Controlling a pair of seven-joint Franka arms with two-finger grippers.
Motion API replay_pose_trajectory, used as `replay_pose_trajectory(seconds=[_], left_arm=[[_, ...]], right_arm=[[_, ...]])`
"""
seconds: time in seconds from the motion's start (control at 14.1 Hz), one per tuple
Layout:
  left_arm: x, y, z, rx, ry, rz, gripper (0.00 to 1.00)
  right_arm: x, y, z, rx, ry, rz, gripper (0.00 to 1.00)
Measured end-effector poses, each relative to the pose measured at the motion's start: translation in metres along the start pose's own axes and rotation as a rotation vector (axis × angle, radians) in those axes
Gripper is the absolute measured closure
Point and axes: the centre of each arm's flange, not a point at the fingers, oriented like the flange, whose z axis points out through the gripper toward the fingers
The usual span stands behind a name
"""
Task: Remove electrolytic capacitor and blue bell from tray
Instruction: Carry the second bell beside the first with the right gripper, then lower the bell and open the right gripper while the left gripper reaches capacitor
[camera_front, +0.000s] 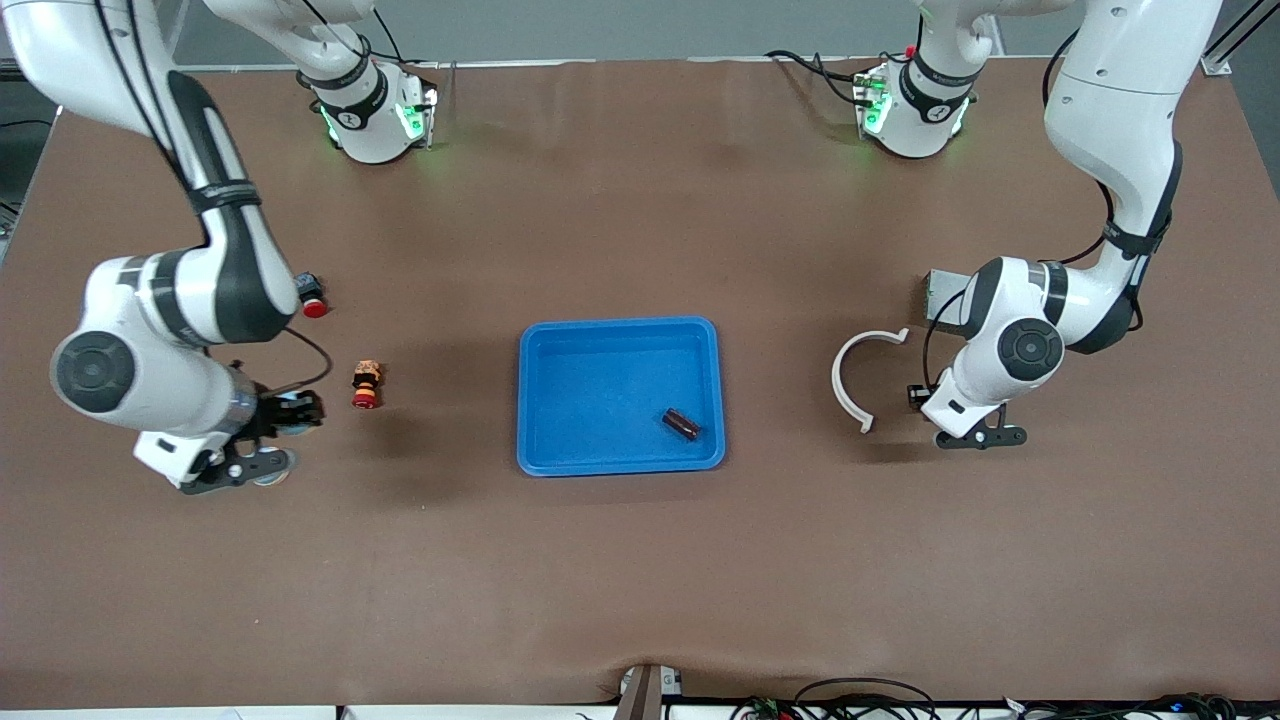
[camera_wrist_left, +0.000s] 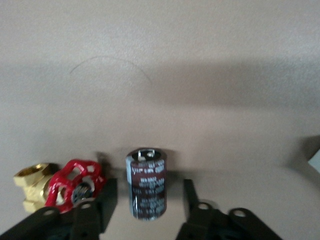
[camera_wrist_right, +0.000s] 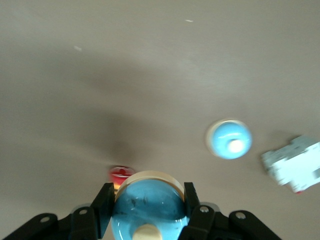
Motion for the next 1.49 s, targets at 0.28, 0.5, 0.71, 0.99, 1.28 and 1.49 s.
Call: replay_pose_trajectory(seconds=[0.28, 0.5, 0.71, 0.99, 1.28, 1.49], left_arm=[[0.001, 0.001, -0.048, 0.013, -0.038, -0.018, 0.0], [0.005, 0.015, -0.103, -0.023, -0.108, -0.073, 0.0], [0.012, 0.039, -0.152, -0.063, -0.135, -0.174, 0.0], [0.008, 0.1, -0.188, -0.119, -0.119, -0.339, 0.0], [0.002, 0.188, -0.184, -0.111, -0.129, -0.518, 0.0], [-0.006, 0.25, -0.147, -0.085, -0.16, -0.627, 0.0]], right_arm=[[-0.043, 0.087, 0.022, 0.005, 0.025, -0.086, 0.39], [-0.059, 0.118, 0.033, -0.002, 0.046, -0.128, 0.39], [-0.076, 0.135, 0.073, -0.015, 0.081, -0.144, 0.39], [-0.088, 0.124, 0.12, -0.01, 0.094, -0.149, 0.39], [-0.093, 0.115, 0.137, 0.007, 0.091, -0.149, 0.39], [-0.099, 0.105, 0.15, 0.015, 0.089, -0.154, 0.39]])
